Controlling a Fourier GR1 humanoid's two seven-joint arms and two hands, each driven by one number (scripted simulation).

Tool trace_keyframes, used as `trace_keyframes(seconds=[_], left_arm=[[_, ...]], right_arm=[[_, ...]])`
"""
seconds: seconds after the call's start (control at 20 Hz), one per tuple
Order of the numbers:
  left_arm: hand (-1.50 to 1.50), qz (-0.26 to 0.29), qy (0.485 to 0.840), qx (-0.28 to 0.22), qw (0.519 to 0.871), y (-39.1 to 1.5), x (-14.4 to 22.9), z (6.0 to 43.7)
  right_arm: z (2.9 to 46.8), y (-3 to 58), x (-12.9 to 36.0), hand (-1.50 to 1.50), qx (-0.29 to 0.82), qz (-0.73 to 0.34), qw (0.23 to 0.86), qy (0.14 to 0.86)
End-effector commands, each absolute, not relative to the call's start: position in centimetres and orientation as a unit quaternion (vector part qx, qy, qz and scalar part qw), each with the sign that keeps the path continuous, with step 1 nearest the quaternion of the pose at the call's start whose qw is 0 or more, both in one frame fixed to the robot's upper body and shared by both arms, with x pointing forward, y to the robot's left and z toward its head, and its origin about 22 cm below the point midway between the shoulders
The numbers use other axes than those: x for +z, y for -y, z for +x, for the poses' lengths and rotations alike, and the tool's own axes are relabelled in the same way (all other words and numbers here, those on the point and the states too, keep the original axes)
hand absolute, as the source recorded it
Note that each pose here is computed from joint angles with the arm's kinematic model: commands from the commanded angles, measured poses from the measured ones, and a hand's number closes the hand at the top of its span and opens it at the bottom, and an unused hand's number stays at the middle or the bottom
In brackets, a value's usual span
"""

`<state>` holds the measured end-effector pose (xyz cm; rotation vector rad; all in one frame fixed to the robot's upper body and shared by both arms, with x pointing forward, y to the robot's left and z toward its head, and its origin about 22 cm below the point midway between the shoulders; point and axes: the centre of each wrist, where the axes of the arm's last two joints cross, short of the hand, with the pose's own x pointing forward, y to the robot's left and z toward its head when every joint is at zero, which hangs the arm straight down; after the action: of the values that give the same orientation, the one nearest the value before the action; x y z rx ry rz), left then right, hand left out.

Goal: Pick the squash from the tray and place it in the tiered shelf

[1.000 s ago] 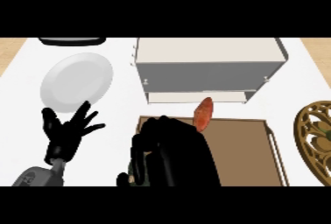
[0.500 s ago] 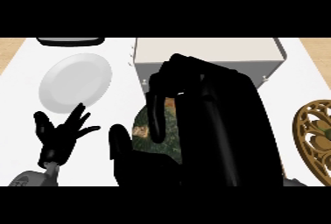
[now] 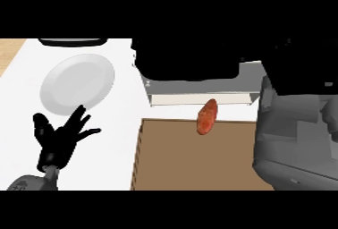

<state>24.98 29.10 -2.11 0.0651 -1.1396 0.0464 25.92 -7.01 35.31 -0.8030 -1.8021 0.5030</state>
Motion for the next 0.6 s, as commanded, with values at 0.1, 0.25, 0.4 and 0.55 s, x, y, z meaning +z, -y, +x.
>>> trace_keyframes(seconds=[0.1,0.25,0.4,0.55], left_arm=[[0.0,0.034,0.534,0.022,0.845,-29.0,-1.5,25.6],[0.0,0.041,0.534,0.021,0.844,-28.9,-2.4,24.5],[0.0,0.046,0.536,0.013,0.843,-29.3,-2.0,24.4],[0.0,0.041,0.531,0.016,0.846,-29.4,-1.6,24.8]], right_arm=[[29.9,8.8,39.7,1.5,0.224,-0.361,0.579,0.696],[31.1,8.7,39.5,1.5,0.251,-0.365,0.582,0.682],[34.1,10.2,38.3,1.5,0.274,-0.362,0.579,0.677],[34.6,8.2,38.5,1.5,0.28,-0.375,0.573,0.673]])
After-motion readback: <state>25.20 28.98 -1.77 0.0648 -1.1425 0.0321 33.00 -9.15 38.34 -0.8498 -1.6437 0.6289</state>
